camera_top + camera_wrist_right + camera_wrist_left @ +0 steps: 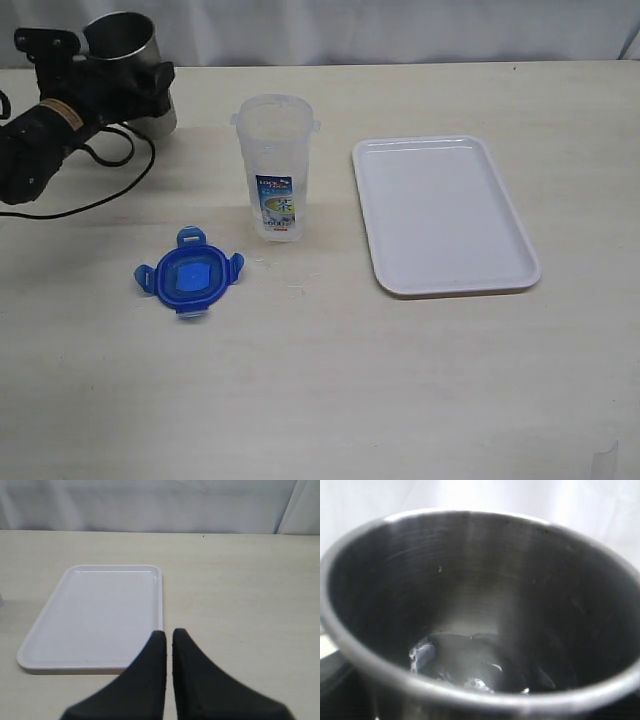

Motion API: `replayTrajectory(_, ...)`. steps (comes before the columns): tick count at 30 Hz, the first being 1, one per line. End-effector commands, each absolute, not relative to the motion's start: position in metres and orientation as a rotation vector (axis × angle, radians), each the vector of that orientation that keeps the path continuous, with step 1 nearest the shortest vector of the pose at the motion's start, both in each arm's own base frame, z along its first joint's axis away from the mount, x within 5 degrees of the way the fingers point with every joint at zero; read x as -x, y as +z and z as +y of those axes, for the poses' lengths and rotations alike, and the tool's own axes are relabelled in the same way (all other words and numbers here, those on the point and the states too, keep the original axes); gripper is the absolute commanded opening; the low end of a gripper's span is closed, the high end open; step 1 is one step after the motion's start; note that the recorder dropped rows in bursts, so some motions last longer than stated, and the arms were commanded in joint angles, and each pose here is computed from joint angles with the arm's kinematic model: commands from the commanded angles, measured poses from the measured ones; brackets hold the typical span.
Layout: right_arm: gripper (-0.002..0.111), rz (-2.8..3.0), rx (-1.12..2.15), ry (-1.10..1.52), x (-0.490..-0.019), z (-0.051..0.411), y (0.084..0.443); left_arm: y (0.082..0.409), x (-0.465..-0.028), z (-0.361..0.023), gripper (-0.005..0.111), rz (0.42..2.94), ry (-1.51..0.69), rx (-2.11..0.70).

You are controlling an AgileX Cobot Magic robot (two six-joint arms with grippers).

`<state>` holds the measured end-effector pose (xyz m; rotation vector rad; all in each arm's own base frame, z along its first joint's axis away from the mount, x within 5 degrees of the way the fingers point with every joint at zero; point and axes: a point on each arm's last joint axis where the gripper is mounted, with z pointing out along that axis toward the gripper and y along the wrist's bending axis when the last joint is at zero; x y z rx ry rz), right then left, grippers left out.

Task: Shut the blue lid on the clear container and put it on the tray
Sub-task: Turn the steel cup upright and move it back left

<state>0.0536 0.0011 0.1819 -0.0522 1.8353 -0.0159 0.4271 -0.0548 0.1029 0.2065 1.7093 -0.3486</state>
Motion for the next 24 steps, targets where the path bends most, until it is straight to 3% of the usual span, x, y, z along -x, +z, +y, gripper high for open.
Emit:
replayTrajectory(1,0.005,1.829,0.059,-0.017,-0.053,0.001,0.182,0.105,-0.438,-0.050,0.000,1.703,-0.341,-0.197)
replayTrajectory(21,0.005,1.829,0.059,-0.017,-0.053,0.001,0.182,0.085,-0.442,-0.051,0.000,1.744,-0.296,-0.274)
replayTrajectory(22,0.005,1.829,0.059,-0.017,-0.053,0.001,0.182,0.085,-0.442,-0.051,0.002,1.746,-0.294,-0.269)
replayTrajectory(24,0.005,1.829,0.059,-0.017,-0.053,0.001,0.182,0.085,-0.442,-0.051,0.018,1.748,-0.293,-0.269)
